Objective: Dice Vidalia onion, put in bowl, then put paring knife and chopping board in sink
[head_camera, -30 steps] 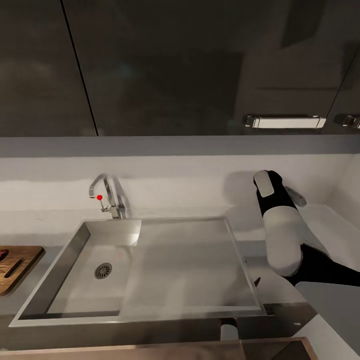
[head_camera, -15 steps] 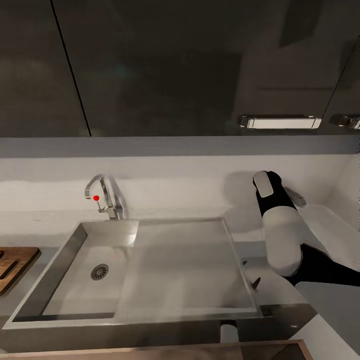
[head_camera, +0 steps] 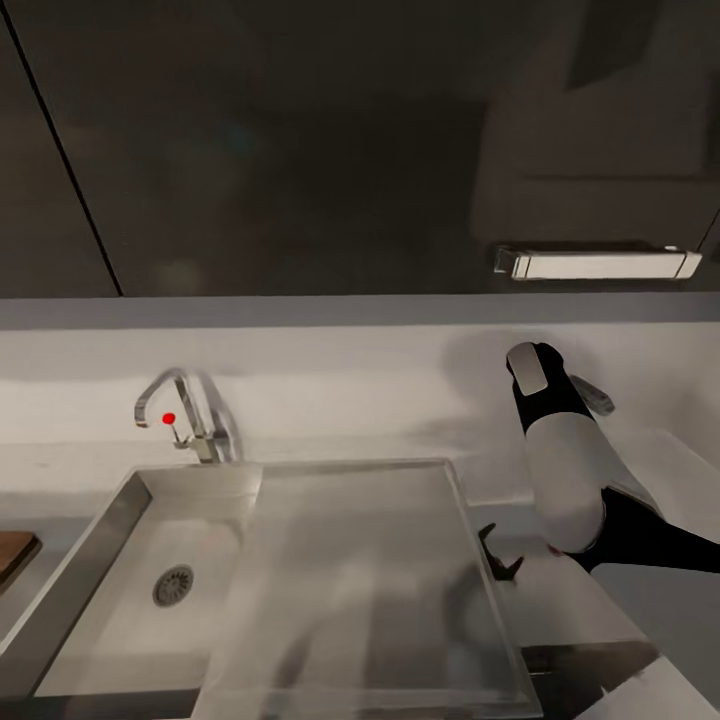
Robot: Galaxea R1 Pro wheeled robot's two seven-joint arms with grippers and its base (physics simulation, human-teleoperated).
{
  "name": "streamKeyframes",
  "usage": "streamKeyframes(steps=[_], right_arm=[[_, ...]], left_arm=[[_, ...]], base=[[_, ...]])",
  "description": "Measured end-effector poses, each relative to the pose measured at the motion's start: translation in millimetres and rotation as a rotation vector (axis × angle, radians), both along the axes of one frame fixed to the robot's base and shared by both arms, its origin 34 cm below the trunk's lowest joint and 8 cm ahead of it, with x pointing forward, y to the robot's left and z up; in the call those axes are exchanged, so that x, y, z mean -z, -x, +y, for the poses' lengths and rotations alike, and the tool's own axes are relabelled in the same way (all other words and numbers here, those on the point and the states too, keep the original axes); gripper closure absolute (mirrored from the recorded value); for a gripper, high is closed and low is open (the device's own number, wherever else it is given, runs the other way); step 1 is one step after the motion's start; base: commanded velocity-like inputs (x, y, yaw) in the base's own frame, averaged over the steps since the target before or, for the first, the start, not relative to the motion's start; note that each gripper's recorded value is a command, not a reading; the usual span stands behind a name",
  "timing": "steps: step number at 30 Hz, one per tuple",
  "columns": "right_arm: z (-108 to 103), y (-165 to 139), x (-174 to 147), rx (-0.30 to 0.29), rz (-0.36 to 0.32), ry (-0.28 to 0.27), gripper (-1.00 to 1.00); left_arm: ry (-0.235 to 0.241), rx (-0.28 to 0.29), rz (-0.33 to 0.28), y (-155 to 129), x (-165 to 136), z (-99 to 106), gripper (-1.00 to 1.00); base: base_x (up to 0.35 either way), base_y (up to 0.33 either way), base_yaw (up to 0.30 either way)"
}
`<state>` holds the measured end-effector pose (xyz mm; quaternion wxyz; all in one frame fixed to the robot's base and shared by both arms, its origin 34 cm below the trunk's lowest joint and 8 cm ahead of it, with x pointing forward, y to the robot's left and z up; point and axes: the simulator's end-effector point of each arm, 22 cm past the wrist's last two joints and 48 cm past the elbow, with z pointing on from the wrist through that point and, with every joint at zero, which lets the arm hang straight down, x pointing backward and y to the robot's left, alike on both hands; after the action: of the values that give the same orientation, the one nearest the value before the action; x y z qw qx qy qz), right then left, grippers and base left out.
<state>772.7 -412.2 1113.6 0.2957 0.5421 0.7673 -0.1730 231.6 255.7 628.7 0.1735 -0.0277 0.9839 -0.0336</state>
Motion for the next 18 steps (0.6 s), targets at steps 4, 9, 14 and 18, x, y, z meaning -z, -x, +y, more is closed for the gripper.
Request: streamKeyframes(steps=[4,9,14,18], right_arm=[[-0.1,-0.2,0.4,0.000,0.001,0.002,-1.00],[0.2,-0.4,0.7,-0.002,0.002,0.002,-1.00],[-0.1,-0.2,1.1,-0.002,0.003,0.002,-1.00],[-5.2,2.6,0.9,0.011,0.008,0.006,-1.00]], left_arm=[[0.001,-0.005,-0.001,-0.4,0.0,0.1,-1.00],[0.002,-0.006,-0.001,-0.5,0.0,-0.5,-1.00],[0.002,-0.005,-0.001,-0.3,0.1,-0.8,-1.00],[0.002,-0.005,0.001,0.6,0.2,-0.7,-1.00]], base=[[0.079,0.003,0.000],[0.016,0.001,0.000],[0.002,0.000,0.000],[0.000,0.000,0.000]])
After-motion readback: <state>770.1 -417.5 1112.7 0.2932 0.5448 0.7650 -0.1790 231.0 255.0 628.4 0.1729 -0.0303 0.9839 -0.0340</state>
